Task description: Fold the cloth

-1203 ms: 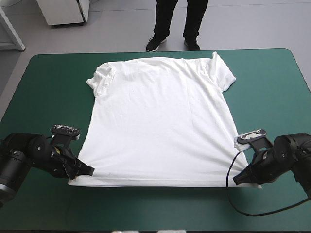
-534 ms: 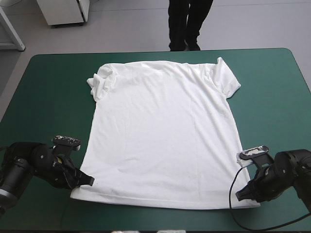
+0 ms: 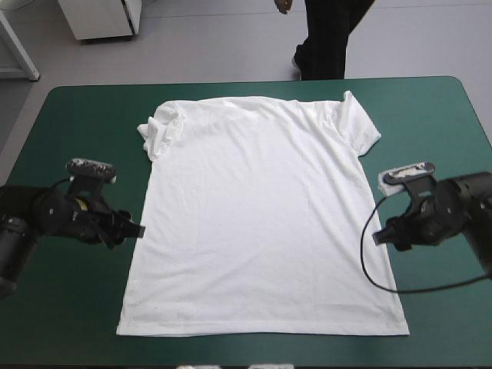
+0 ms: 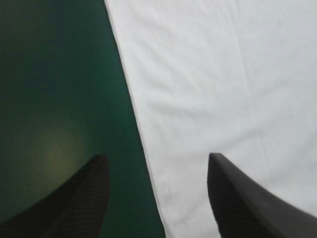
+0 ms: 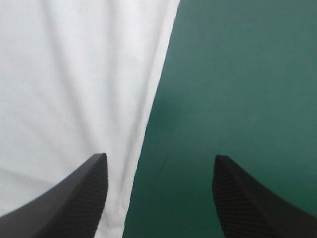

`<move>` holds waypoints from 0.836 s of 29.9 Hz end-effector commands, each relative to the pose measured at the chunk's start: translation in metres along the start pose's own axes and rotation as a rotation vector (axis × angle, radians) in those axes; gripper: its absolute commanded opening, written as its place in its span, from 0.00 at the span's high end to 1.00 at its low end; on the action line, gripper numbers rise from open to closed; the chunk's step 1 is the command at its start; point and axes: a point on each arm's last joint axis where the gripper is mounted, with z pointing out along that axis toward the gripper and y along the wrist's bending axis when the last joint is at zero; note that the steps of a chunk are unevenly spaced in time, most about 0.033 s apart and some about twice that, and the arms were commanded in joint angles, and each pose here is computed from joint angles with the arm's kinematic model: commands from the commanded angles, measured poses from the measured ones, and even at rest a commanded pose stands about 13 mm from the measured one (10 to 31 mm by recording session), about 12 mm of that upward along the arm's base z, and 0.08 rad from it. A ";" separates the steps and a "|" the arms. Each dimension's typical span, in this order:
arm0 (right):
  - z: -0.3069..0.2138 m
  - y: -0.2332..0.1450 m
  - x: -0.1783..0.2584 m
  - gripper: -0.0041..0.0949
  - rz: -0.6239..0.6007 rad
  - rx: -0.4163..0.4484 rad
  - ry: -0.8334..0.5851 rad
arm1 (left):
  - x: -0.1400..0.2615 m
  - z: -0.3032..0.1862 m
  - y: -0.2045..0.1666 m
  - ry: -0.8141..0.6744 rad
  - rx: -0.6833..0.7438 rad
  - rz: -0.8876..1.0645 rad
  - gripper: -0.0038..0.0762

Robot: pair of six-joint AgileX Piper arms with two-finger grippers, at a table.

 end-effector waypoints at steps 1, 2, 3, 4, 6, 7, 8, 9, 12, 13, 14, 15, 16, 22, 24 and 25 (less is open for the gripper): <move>-0.008 -0.007 -0.044 0.40 -0.002 0.031 -0.088 | -0.041 -0.006 0.006 -0.122 -0.057 0.007 0.41; -0.007 -0.008 -0.055 0.41 -0.002 0.031 -0.090 | -0.049 -0.003 0.007 -0.128 -0.063 0.009 0.41; -0.005 -0.009 -0.068 0.42 -0.002 0.032 -0.098 | -0.059 0.002 0.010 -0.128 -0.077 0.012 0.41; -0.003 -0.010 -0.080 0.42 -0.001 0.033 -0.104 | -0.069 0.008 0.011 -0.130 -0.084 0.012 0.41; 0.003 -0.012 -0.102 0.42 -0.001 0.033 -0.110 | -0.086 0.022 0.014 -0.127 -0.090 0.016 0.41; 0.005 -0.013 -0.112 0.42 -0.001 0.034 -0.115 | -0.094 0.030 0.016 -0.117 -0.101 0.022 0.41; 0.007 -0.014 -0.119 0.42 0.001 0.031 -0.119 | -0.102 0.039 0.018 -0.099 -0.113 0.030 0.41; 0.009 -0.014 -0.127 0.42 0.004 0.029 -0.124 | -0.109 0.048 0.020 -0.085 -0.120 0.034 0.41; 0.016 -0.015 -0.145 0.42 0.007 0.020 -0.134 | -0.125 0.072 0.028 -0.047 -0.114 0.009 0.41; 0.019 -0.015 -0.149 0.42 0.008 0.018 -0.132 | -0.130 0.080 0.032 -0.036 -0.113 -0.003 0.41; 0.022 -0.015 -0.151 0.42 0.008 0.017 -0.128 | -0.133 0.086 0.035 -0.027 -0.115 -0.010 0.41; 0.026 -0.015 -0.154 0.43 0.008 0.017 -0.123 | -0.136 0.092 0.039 -0.016 -0.118 -0.018 0.41; 0.028 -0.016 -0.155 0.43 0.009 0.018 -0.126 | -0.139 0.099 0.043 -0.007 -0.116 -0.028 0.41; 0.041 -0.019 -0.162 0.43 0.005 0.031 -0.140 | -0.152 0.137 0.051 0.040 -0.071 -0.074 0.41; 0.044 -0.022 -0.164 0.43 0.017 0.026 -0.140 | -0.154 0.148 0.050 0.055 -0.046 -0.075 0.41; 0.046 -0.024 -0.164 0.43 0.026 0.025 -0.136 | -0.155 0.153 0.050 0.064 -0.039 -0.072 0.41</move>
